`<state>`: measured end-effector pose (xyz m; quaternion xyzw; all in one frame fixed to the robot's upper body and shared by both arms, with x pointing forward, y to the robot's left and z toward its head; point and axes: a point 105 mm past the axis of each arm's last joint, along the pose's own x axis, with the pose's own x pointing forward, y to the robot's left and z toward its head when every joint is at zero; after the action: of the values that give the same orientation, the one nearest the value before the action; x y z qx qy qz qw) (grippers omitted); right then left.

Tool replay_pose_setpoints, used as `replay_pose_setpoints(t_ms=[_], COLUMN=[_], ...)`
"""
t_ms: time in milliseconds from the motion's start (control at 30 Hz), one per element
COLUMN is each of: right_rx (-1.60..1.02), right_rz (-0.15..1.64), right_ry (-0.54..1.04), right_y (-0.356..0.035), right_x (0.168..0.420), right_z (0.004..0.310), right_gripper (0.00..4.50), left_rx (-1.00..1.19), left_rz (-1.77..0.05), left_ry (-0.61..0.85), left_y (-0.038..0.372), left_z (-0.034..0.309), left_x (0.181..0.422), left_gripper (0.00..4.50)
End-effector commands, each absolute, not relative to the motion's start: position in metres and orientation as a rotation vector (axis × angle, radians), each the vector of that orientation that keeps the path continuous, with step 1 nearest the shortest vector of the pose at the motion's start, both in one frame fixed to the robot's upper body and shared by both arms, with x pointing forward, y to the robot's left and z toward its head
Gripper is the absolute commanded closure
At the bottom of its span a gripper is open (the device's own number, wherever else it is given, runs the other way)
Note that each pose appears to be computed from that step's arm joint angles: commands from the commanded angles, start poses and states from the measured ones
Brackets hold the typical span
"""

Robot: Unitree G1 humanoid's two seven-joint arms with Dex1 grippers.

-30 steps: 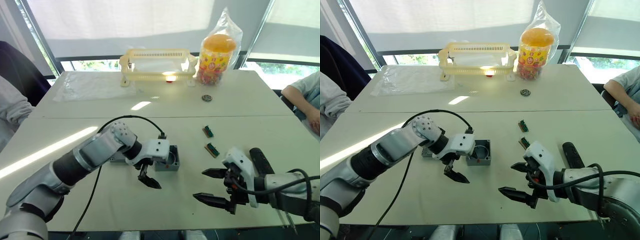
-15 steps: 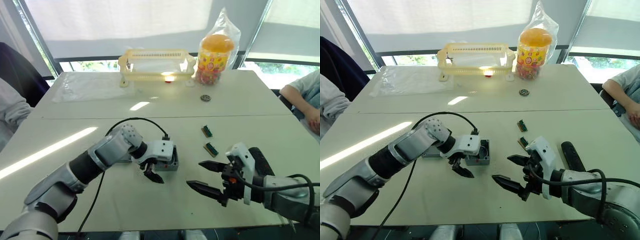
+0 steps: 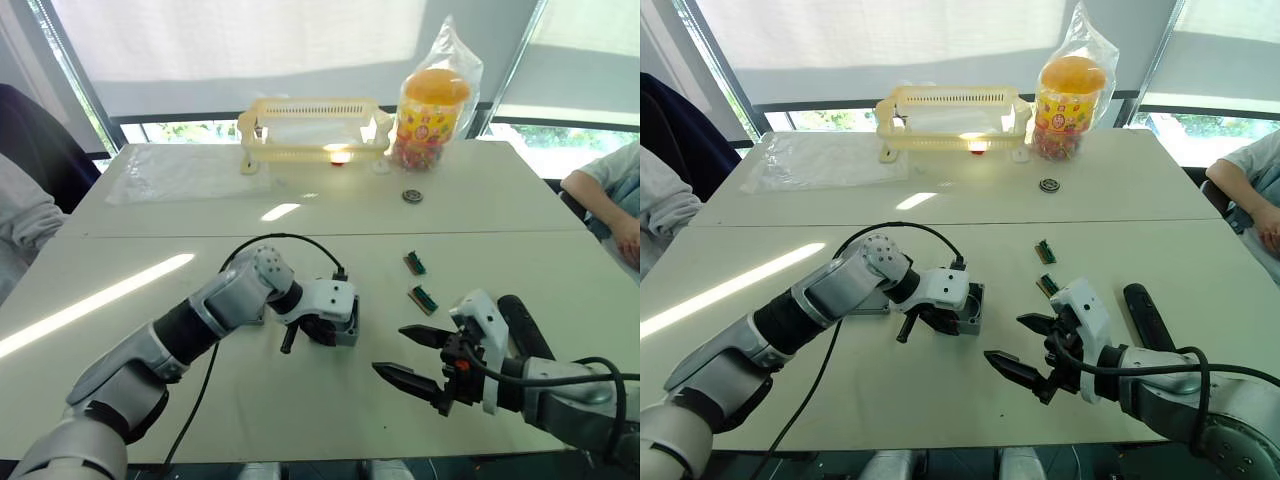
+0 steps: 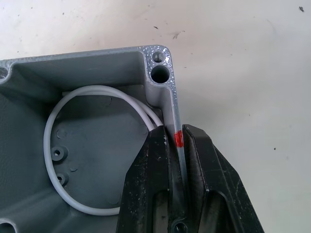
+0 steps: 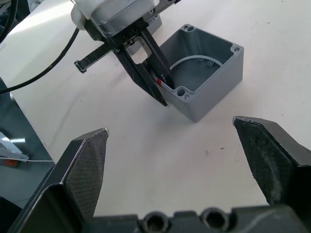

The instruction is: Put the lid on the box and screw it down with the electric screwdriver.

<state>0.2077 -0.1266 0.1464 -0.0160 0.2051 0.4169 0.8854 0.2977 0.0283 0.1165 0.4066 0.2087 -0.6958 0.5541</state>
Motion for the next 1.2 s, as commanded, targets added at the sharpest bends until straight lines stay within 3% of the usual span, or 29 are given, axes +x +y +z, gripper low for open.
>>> replay_pose_setpoints(t_ms=[33,367,833,933,1067,1200], right_rx=[-0.057,-0.079,-0.065,-0.069,-0.077,-0.085], right_rz=[0.907,0.906,0.855,0.85,0.853,0.873], right_ry=[0.373,0.396,0.375,0.374,0.38,0.379], right_y=[-0.125,-0.122,-0.118,-0.118,-0.118,-0.12], right_x=[0.199,0.188,0.191,0.192,0.194,0.194], right_z=[0.161,0.153,0.15,0.149,0.149,0.153], right_gripper=[0.0,0.0,0.0,0.0,0.0,0.0], left_rx=[1.085,1.267,1.374,1.359,1.336,1.352], left_rz=[-1.822,-1.965,-2.09,-2.093,-2.064,-1.937], left_ry=[0.342,0.244,0.21,0.21,0.2,0.144], left_y=[0.029,0.022,0.015,0.015,0.016,0.022], left_z=[0.138,0.144,0.125,0.124,0.132,0.173], left_x=[0.296,0.321,0.314,0.313,0.316,0.331], left_gripper=[4.43,4.43,4.43,3.25,1.27,1.27])
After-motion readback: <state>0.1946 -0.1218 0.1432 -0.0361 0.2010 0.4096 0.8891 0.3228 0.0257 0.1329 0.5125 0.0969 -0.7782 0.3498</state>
